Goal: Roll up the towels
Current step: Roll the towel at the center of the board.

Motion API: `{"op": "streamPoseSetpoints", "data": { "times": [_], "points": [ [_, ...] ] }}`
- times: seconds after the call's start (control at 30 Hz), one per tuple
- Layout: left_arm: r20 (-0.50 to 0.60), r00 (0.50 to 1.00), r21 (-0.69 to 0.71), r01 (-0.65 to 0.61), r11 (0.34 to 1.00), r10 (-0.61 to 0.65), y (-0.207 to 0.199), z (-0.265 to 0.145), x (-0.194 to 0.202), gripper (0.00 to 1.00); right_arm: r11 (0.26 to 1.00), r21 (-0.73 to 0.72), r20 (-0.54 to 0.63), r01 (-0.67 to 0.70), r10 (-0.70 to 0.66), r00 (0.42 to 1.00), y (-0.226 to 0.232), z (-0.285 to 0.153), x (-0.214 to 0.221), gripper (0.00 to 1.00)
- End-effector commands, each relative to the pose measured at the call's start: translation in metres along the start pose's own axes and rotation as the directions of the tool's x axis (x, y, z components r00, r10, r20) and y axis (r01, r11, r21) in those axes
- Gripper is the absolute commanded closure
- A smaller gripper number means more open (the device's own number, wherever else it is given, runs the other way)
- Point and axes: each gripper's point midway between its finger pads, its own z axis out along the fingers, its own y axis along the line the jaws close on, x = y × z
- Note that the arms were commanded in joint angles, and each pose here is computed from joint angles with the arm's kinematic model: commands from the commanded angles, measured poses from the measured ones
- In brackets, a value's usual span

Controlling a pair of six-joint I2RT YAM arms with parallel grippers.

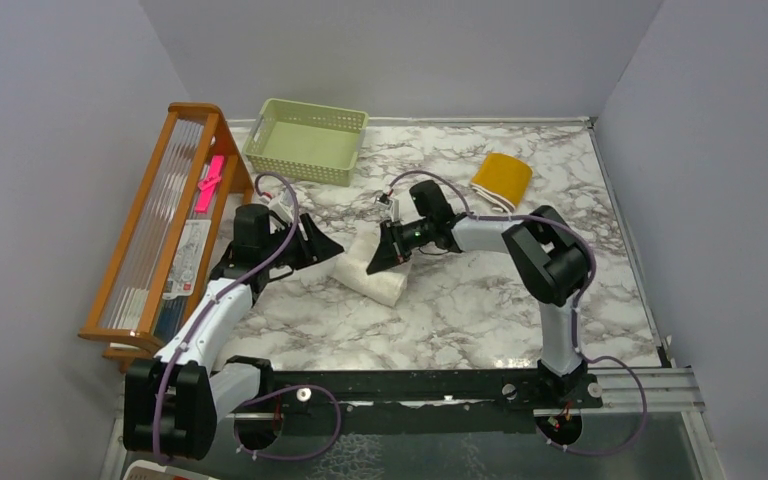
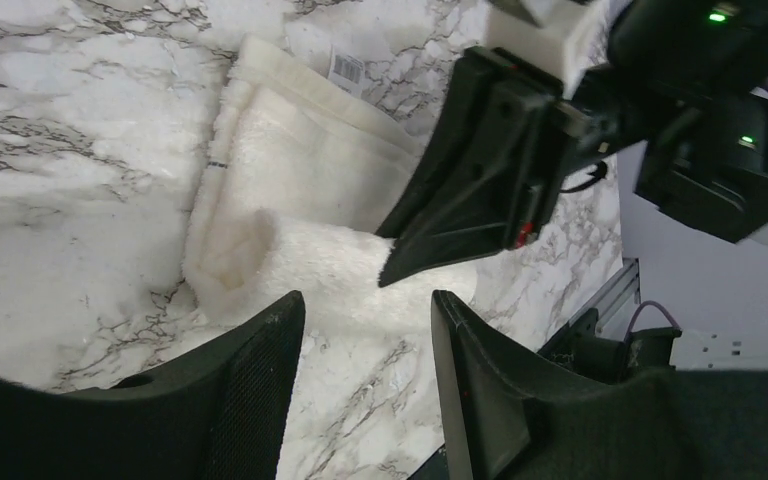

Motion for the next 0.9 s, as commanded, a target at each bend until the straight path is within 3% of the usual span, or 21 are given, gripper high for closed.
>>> {"op": "streamPoseSetpoints", "data": {
  "times": [0.0, 0.33, 0.53, 0.7, 0.87],
  "points": [
    [0.014, 1.000, 0.028, -0.026, 0.999, 0.026, -0.010, 0.003, 0.003, 0.47, 0.948, -0.181, -0.155, -0.263, 0.236, 0.959, 0.018, 0.005, 0.026, 0.99],
    [-0.050, 0.999, 0.015, -0.010, 1.000, 0.011, -0.010, 0.022, 0.035, 0.47, 0.873, -0.116, -0.164, -0.473, 0.453, 0.876, -0.006, 0.020, 0.043, 0.99],
    [-0.036, 0.999, -0.008, 0.015, 1.000, -0.016, -0.006, 0.026, 0.039, 0.47, 0.945, 0.000, -0.095, -0.326, 0.325, 0.941, -0.013, 0.014, 0.025, 0.99],
    [0.007, 1.000, -0.037, -0.013, 0.999, 0.013, -0.012, 0.033, 0.012, 0.47, 0.982, 0.033, -0.169, -0.186, 0.189, 0.967, -0.024, 0.010, 0.035, 0.99],
    [-0.060, 0.998, -0.088, -0.035, 0.995, 0.030, -0.005, 0.058, -0.003, 0.54, 0.990, 0.020, -0.189, -0.141, 0.142, 0.972, -0.020, 0.004, 0.048, 0.99]
  ]
}}
